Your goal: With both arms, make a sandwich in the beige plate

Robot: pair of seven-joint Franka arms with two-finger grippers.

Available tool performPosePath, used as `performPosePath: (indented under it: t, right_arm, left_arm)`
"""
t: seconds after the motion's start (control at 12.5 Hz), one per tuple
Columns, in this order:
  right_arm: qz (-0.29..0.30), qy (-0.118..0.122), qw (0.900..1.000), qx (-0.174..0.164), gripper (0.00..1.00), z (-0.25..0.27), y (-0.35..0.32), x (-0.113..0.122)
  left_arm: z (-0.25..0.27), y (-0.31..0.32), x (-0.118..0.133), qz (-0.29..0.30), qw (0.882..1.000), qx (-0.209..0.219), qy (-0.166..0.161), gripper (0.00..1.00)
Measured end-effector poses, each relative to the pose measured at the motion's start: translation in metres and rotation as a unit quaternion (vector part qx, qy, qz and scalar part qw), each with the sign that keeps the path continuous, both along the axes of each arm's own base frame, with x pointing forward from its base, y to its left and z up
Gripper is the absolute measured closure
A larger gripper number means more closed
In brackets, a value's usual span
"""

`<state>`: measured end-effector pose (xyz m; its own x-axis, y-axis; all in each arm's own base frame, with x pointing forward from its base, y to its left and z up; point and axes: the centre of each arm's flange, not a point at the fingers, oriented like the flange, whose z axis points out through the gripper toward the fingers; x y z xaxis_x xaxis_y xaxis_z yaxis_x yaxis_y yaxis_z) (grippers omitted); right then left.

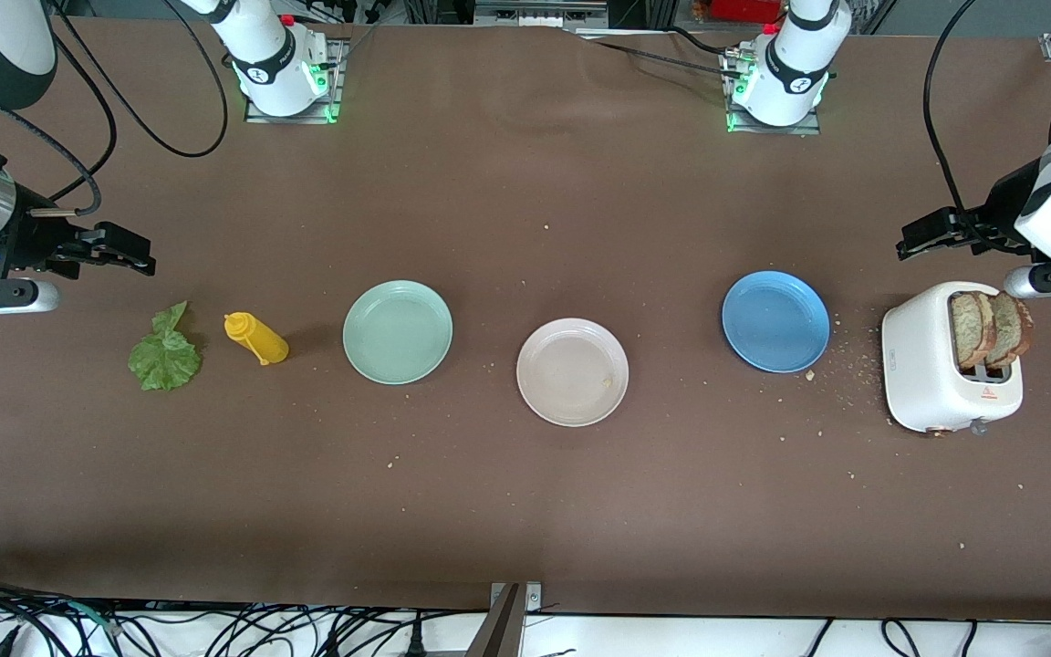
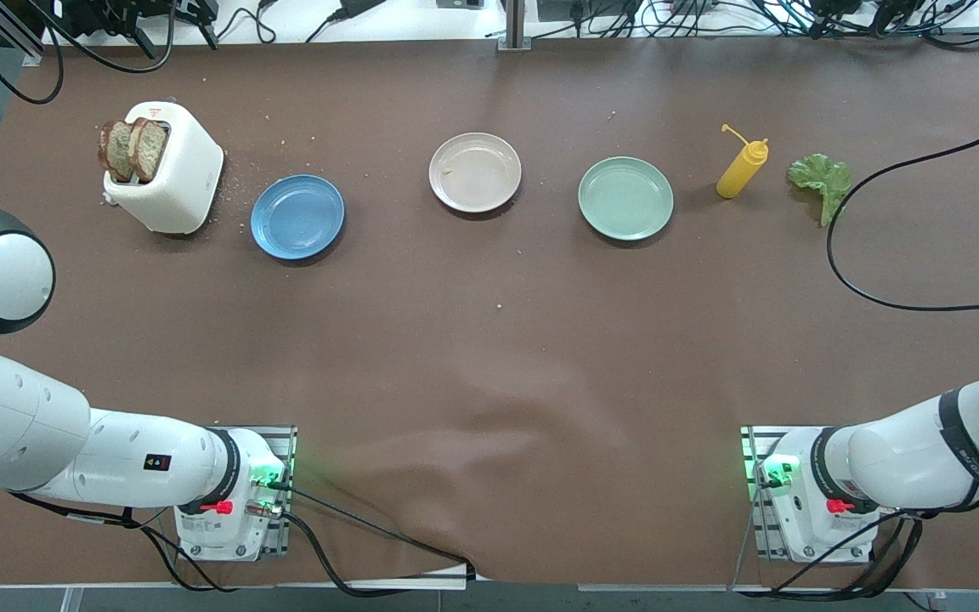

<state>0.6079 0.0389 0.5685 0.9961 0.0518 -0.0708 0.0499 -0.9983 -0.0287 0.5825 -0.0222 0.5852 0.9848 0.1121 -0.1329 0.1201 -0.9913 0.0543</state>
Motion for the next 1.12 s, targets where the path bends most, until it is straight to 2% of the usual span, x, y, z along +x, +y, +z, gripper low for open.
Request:
performPosePath:
  t: [1.12]
  right_arm:
    - [0.0, 0.0, 1.0, 0.0, 0.0, 0.0, -0.0001, 0.0]
  left_arm:
    - [-0.0014, -0.003, 0.0004, -0.003, 1.0, 0.0, 0.002, 0.0]
